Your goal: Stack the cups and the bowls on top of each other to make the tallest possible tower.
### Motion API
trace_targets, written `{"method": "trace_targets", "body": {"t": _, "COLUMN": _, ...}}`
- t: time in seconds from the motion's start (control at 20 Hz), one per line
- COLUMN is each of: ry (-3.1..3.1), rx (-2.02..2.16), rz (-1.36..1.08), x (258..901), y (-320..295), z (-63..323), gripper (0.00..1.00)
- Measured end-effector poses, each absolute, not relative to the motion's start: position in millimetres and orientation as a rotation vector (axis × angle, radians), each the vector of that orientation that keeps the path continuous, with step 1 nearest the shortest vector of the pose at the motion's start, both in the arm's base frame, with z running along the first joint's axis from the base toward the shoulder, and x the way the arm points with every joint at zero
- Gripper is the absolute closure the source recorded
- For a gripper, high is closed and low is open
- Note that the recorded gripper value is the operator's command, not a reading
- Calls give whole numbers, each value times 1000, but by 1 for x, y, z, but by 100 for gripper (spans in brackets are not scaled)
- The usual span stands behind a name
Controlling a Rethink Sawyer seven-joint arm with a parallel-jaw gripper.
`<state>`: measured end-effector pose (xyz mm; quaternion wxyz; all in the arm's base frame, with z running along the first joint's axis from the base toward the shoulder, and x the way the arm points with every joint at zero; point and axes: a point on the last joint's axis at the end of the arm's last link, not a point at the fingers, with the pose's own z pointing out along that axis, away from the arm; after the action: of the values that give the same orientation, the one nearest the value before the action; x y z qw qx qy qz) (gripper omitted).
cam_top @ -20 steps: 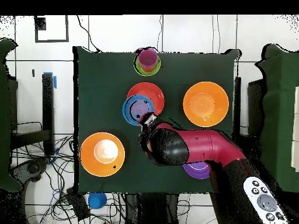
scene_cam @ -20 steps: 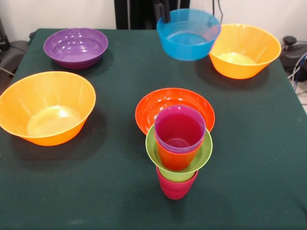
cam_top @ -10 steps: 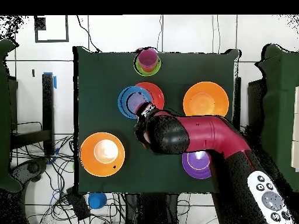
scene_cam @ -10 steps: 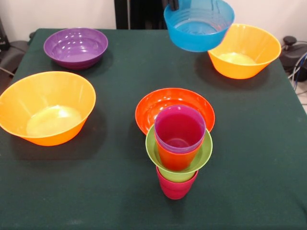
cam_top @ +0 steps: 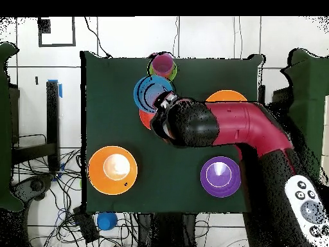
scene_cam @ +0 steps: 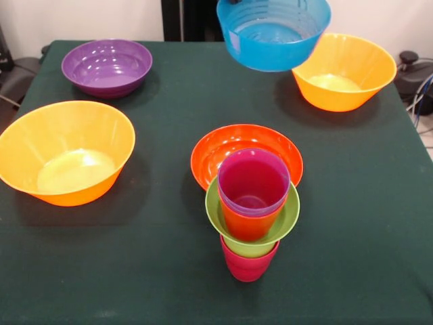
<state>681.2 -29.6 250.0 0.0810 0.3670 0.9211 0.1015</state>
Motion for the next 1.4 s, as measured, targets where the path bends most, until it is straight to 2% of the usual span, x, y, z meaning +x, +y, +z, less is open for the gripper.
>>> {"method": "trace_targets", "body": {"t": 0.8, "ry": 2698, "rx": 1080, "rz": 371, "x": 773, "y": -17, "z": 286, "gripper": 100}}
{"method": "trace_targets", "body": {"t": 1.4, "ry": 2661, "rx": 1104, "rz": 398, "x": 813, "y": -30, "z": 262, "gripper": 100}}
